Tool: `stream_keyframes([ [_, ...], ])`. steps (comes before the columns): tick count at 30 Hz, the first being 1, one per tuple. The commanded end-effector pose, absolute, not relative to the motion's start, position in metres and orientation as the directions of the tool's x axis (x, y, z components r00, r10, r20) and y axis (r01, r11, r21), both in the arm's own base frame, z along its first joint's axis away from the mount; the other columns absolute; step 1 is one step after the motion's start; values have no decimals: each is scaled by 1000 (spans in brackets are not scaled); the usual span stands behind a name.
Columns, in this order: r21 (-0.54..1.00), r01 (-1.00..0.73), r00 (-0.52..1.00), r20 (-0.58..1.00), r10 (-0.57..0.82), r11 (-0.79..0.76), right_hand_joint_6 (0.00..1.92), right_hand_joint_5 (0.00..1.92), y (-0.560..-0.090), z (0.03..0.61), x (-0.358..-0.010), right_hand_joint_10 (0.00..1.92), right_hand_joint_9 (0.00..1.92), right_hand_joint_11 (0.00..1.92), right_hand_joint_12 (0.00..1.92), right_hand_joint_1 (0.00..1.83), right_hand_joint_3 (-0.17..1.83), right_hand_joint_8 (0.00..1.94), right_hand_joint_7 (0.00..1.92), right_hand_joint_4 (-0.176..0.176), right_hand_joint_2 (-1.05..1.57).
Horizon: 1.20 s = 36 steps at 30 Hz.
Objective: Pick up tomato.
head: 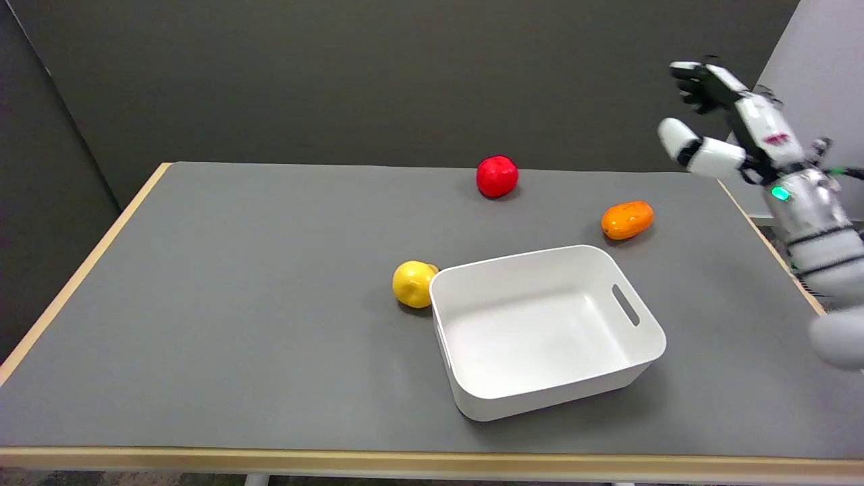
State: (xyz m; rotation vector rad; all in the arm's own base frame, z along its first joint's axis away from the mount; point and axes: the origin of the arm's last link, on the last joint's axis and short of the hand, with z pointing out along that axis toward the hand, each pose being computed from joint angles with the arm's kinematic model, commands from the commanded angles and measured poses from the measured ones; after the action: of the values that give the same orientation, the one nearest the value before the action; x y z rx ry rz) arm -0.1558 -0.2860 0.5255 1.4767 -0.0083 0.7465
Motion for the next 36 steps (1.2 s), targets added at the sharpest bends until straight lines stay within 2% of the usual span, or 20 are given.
stream_keyframes([
  [1,986,-12,969,53,242,-169,457,200,-467,426,-97,710,312,206,1280,377,963,361,311,121,635],
  [8,989,59,977,-30,210,-135,445,189,-522,393,-99,672,285,184,1240,338,965,336,281,122,620],
  [14,991,87,984,-71,161,-100,412,156,-538,388,-96,614,239,143,1181,275,970,299,229,122,596],
  [19,971,225,970,-216,112,-81,373,118,-559,365,-103,568,200,109,1125,223,978,269,175,120,573],
  [24,941,332,943,-328,59,-71,331,95,-566,356,-115,541,175,83,1080,196,982,255,142,114,566],
  [36,950,308,947,-311,-79,-51,294,38,-560,366,-156,506,139,50,1035,180,969,252,92,100,580],
])
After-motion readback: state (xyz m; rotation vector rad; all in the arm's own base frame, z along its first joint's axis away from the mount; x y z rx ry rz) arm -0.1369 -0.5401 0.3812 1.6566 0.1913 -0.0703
